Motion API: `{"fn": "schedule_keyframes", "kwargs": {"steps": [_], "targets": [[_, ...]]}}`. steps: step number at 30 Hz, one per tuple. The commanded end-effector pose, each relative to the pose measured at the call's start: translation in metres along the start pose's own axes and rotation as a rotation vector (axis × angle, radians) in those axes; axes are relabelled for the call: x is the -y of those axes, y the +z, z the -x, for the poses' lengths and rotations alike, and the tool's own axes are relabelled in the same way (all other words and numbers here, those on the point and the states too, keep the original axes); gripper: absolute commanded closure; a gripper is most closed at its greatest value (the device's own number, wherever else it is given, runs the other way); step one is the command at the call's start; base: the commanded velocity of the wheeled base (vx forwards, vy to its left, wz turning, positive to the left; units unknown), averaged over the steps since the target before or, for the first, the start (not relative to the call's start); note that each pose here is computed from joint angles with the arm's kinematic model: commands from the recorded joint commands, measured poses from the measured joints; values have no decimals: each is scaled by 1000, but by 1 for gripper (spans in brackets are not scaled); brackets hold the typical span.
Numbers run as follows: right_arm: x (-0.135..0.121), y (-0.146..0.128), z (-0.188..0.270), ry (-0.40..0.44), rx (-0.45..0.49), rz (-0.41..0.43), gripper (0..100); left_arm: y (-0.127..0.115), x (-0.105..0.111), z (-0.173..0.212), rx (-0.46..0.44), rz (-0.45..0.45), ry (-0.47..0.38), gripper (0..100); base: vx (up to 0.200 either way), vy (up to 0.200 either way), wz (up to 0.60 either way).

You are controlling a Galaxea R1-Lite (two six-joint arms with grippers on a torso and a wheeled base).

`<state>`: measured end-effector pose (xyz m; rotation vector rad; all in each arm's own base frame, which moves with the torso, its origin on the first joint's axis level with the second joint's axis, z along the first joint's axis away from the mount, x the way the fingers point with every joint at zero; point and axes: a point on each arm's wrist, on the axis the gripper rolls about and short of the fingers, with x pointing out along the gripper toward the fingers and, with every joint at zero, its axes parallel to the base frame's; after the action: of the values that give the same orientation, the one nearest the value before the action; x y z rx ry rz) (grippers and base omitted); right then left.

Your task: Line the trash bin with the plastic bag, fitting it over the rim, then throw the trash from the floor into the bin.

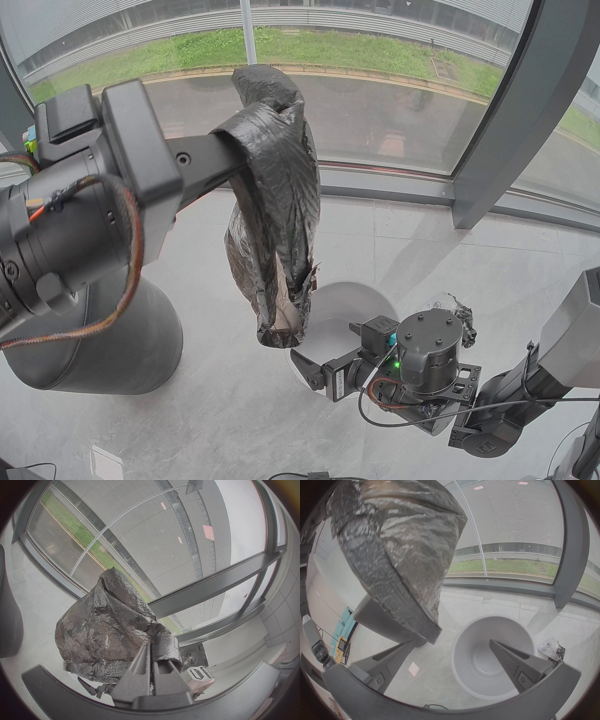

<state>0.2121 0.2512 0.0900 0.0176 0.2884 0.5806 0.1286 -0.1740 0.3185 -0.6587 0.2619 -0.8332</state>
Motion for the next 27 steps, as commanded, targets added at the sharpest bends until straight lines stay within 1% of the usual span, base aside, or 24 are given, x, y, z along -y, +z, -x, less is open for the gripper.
{"fn": "schedule_keyframes", "kwargs": {"steps": [1, 6, 9, 10, 12, 18, 27], "targets": [[-5, -8, -2, 10, -23, 9, 0, 1, 0, 0, 3, 1, -1, 100, 0, 0, 0], [-10, -4, -5, 22, -4, 28, 0, 0, 0, 1, 2, 1, -2, 100, 0, 0, 0], [-9, -1, -11, -12, 14, 43, 0, 2, 1, 6, 9, 2, -10, 100, 0, 0, 0], [-7, 1, -14, -40, 24, 48, 0, 2, 1, 6, 9, 2, -10, 100, 0, 0, 0], [-4, 0, -18, -64, 25, 57, 0, 4, 2, 7, 14, 2, -11, 100, 0, 0, 0], [-6, -1, -29, -68, 29, 75, 0, 3, 2, 8, 12, 2, -14, 100, 0, 0, 0], [-10, 10, -37, -74, 75, 97, 0, 6, 3, 13, 22, 3, -24, 100, 0, 0, 0]]}}
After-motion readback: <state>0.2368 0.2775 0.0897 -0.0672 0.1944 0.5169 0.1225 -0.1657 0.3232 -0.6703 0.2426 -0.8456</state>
